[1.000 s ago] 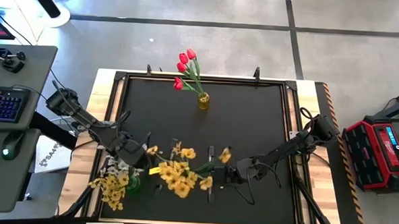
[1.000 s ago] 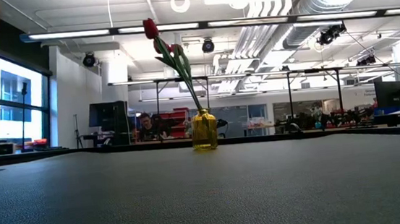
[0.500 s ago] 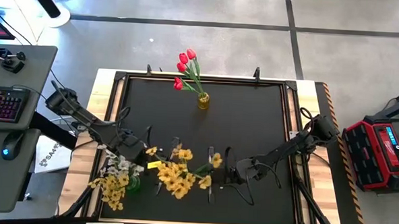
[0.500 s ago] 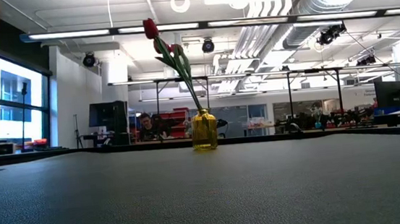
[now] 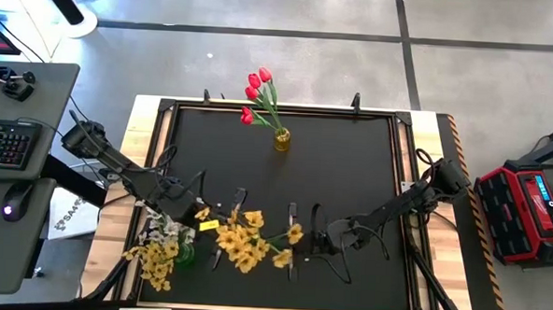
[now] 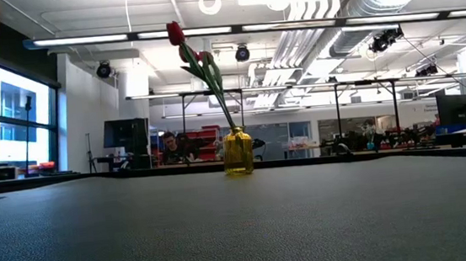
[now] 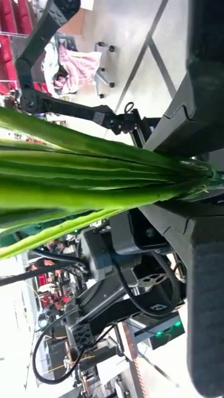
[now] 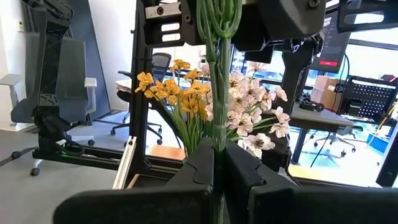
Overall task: Sort flowers into vase by color
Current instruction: Put the yellow flowers into the green vase
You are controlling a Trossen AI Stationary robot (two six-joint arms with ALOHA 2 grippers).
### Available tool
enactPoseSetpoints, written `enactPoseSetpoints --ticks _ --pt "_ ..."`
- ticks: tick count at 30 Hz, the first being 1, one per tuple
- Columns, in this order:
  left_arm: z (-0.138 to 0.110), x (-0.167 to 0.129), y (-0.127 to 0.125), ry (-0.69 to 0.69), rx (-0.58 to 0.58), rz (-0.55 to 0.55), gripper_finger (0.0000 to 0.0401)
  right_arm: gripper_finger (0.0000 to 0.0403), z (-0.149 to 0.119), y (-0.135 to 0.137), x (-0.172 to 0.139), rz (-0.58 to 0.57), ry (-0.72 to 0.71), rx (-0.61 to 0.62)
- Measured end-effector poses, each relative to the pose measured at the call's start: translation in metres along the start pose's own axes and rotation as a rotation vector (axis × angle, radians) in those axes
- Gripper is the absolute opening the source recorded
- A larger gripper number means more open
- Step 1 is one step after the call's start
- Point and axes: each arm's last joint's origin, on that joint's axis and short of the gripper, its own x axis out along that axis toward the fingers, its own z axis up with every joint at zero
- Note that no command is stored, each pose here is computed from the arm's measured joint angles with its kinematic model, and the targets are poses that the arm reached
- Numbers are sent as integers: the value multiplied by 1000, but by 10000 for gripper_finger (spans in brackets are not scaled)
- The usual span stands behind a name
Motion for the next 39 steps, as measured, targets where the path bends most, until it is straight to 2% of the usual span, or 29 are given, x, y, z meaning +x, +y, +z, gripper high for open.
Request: enactPoseSetpoints --ticks 4,8,11,14,19,30,39 --pt "-2 0 0 23 28 -5 100 0 0 0 0 0 0 0" --pt "-4 -4 0 72 43 -16 127 0 0 0 0 0 0 0" --pt "-2 -7 1 73 26 -28 156 0 0 0 0 0 1 0" --pt "-3 -7 0 65 12 -86 185 0 0 0 0 1 1 0" --pt "-15 6 6 96 -27 -113 215 0 0 0 0 0 2 0" --pt "-20 11 15 91 -10 -118 221 0 0 0 0 0 -2 1" --pt "-6 -17 11 163 9 -74 221 0 0 0 0 0 -3 -15"
